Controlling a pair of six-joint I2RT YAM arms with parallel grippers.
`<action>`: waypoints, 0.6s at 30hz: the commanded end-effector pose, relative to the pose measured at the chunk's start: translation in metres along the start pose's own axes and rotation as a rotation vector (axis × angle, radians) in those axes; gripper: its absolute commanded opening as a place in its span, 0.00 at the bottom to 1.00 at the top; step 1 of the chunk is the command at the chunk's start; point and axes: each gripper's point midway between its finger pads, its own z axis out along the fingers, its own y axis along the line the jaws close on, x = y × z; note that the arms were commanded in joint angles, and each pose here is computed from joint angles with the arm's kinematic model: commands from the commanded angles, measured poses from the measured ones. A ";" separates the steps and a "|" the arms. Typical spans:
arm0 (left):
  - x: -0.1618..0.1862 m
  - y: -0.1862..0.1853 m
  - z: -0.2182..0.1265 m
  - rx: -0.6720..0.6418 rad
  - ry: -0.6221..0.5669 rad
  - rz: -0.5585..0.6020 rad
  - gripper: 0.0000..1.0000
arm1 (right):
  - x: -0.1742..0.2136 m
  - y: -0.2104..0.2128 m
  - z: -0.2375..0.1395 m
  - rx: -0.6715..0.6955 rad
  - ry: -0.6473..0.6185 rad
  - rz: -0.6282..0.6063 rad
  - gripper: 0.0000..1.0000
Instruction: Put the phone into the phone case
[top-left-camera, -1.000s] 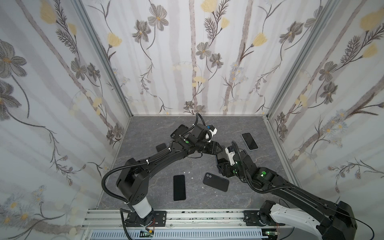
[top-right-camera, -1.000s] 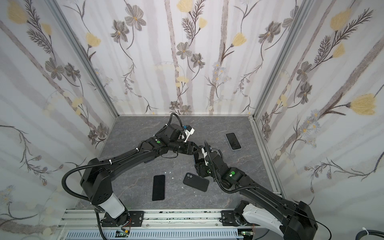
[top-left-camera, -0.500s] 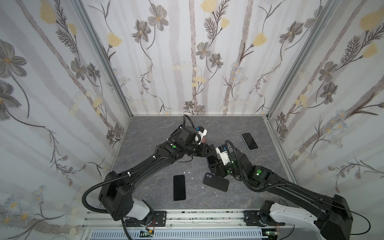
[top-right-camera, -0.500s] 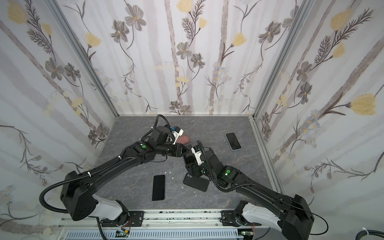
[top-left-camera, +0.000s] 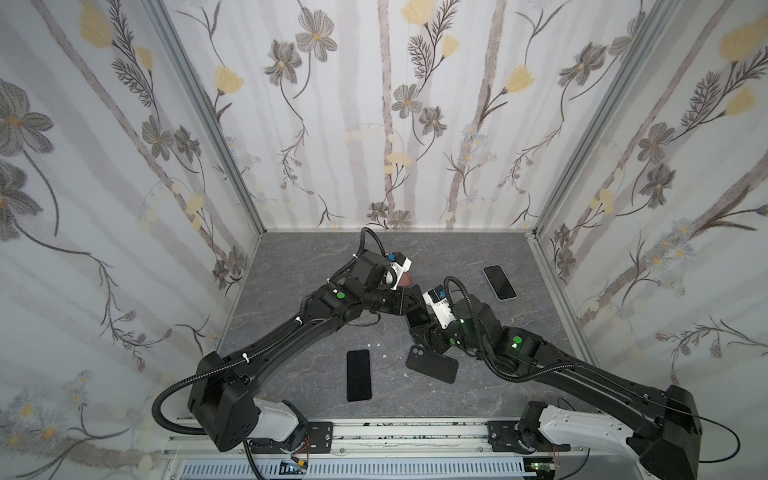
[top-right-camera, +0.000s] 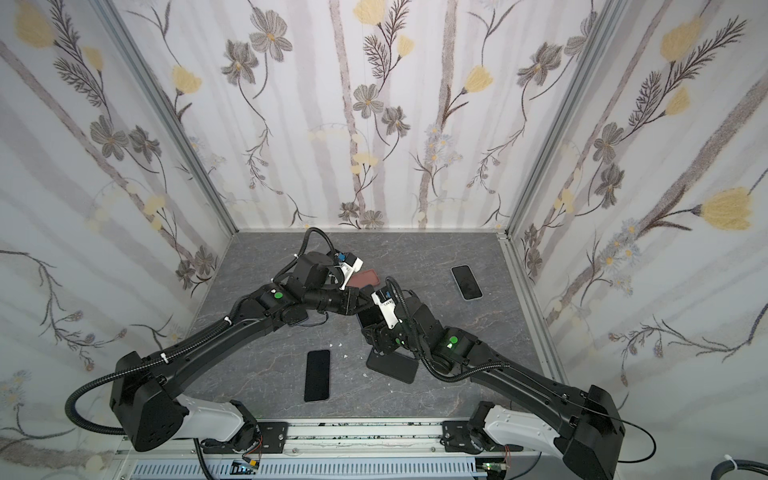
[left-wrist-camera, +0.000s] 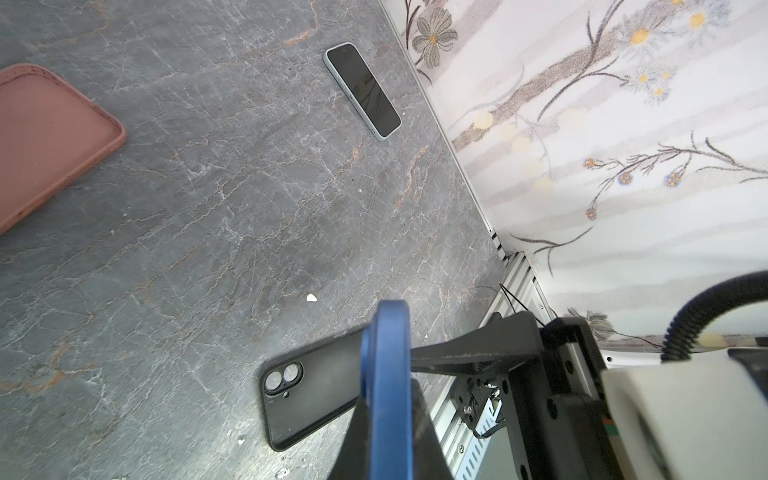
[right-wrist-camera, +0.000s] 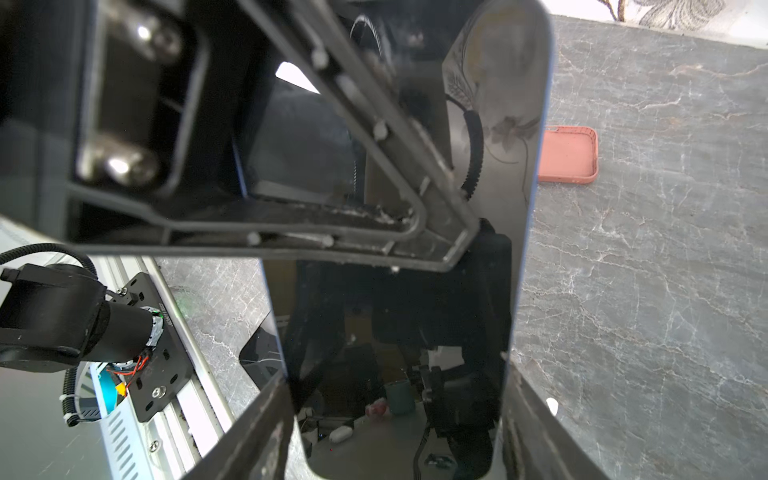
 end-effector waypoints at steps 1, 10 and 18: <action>-0.010 0.000 -0.011 -0.015 -0.045 0.023 0.00 | -0.020 0.000 0.000 0.027 -0.073 -0.024 0.47; -0.080 -0.005 -0.090 -0.098 -0.426 0.065 0.00 | -0.104 0.016 -0.021 -0.010 -0.360 0.052 1.00; -0.107 -0.057 -0.195 0.040 -0.874 0.158 0.00 | -0.170 0.066 -0.066 -0.389 -0.578 0.128 0.99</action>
